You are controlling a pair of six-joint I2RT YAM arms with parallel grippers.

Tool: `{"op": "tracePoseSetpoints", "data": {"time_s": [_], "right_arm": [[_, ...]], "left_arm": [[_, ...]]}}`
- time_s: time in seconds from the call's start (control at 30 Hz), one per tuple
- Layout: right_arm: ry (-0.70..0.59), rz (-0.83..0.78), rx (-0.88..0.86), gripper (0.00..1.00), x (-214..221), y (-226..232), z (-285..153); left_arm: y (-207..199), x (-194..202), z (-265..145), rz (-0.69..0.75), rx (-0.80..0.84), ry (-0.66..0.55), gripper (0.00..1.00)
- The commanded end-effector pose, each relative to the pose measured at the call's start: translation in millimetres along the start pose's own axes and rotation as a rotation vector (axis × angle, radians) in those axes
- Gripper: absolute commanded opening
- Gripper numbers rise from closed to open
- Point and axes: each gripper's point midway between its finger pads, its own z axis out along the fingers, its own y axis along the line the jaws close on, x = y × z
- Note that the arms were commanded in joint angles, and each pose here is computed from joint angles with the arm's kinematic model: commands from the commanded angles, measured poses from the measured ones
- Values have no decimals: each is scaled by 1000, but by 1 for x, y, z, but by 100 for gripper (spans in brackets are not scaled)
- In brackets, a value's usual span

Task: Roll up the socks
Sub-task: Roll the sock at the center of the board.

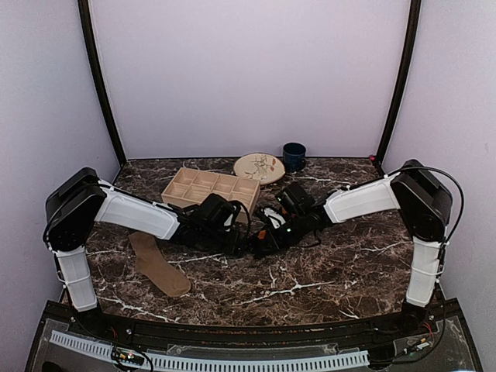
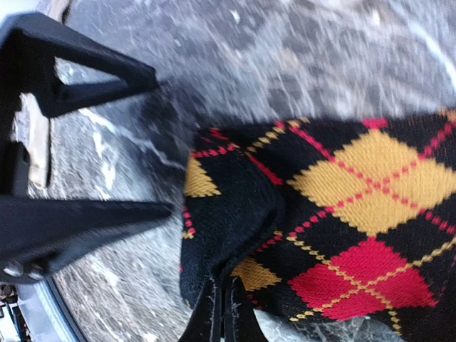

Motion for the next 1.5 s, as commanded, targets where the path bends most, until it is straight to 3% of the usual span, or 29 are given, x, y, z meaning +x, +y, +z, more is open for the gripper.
{"op": "tracePoseSetpoints", "data": {"time_s": [0.0, 0.63, 1.17, 1.47], "right_arm": [[18, 25, 0, 0, 12, -7, 2], [11, 26, -5, 0, 5, -8, 3], [13, 50, -3, 4, 3, -14, 2], [15, 41, -17, 6, -6, -13, 3]], "left_arm": [[0, -5, 2, 3, -5, 2, 77], [0, -9, 16, -28, -10, 3, 79], [18, 35, 28, -66, -70, 167, 76], [6, 21, 6, -8, 20, 78, 78]]}}
